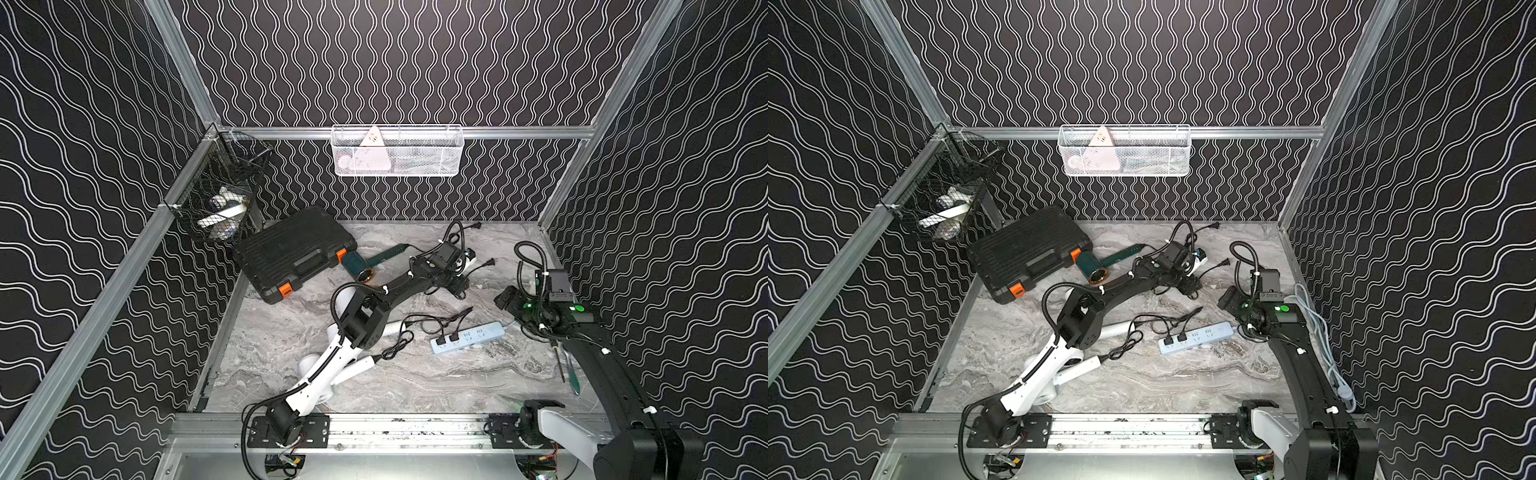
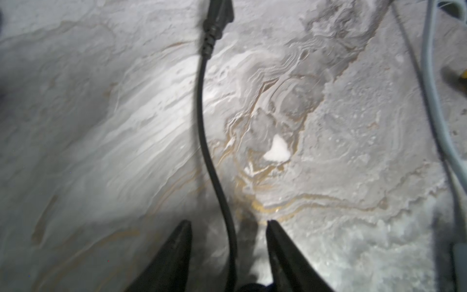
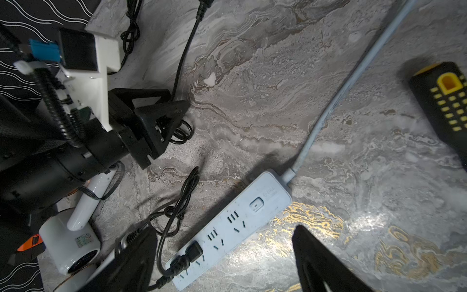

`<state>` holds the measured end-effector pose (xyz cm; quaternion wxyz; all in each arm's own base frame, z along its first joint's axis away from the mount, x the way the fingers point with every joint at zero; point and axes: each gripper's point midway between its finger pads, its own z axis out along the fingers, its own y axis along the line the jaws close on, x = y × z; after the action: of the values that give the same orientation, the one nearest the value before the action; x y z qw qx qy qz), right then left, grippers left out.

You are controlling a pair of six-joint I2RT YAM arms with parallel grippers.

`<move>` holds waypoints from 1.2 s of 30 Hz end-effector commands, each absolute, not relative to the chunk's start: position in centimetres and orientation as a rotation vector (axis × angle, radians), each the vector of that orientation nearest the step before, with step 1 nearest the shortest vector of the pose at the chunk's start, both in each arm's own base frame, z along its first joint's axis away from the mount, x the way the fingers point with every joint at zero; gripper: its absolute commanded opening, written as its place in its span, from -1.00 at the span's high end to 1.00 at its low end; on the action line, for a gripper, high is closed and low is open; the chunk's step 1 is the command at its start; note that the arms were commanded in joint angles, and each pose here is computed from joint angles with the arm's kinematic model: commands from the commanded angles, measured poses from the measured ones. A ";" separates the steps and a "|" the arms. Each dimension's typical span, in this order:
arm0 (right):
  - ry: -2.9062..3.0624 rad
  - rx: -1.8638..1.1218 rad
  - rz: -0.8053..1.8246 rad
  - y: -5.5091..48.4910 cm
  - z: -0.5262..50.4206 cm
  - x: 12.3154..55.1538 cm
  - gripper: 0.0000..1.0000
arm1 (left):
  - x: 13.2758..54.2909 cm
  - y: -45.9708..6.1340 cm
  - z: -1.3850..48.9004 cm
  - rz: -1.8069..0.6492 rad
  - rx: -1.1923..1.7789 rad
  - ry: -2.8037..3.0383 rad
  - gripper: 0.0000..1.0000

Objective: Charge the blow dryers
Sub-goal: Pick up the plug from the center of the board.

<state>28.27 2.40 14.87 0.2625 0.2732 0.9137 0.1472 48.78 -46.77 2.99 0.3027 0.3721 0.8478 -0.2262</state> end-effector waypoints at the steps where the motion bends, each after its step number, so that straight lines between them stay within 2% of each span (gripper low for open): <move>1: 2.443 0.741 0.423 2.5 15.3 28.6 -0.72 | 47.7 -44.6 1.3 -0.526 1.024 2.344 0.23; 5: 2.442 0.741 0.420 2.5 15.2 28.5 -0.72 | 47.7 -43.9 1.9 -0.540 1.012 2.332 0.55; 12: 2.446 0.736 0.407 2.4 15.0 28.4 -0.72 | 48.4 -43.7 4.3 -0.562 1.021 2.281 0.98; 18: 2.445 0.721 0.390 2.2 15.2 28.3 -0.70 | 48.7 -43.7 11.2 -0.648 1.052 2.128 1.00; 22: 2.443 0.709 0.375 2.0 15.7 28.2 -0.70 | 49.5 -41.7 17.2 -0.623 1.020 2.056 1.00; 26: 2.437 0.681 0.340 1.7 16.2 28.0 -0.70 | 48.5 -38.8 21.9 -0.571 1.034 2.003 1.00; 30: 2.420 0.632 0.337 1.9 16.8 27.9 -0.67 | 45.5 -35.9 25.0 -0.509 1.117 1.950 1.00; 36: 2.416 0.455 0.435 5.2 18.9 27.5 -0.64 | 38.7 -31.8 26.3 -0.514 1.255 1.882 1.00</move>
<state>27.74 3.68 17.74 0.3095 0.2081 0.9161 0.1472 41.45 -32.94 26.12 0.4014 0.4465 0.7727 -0.2057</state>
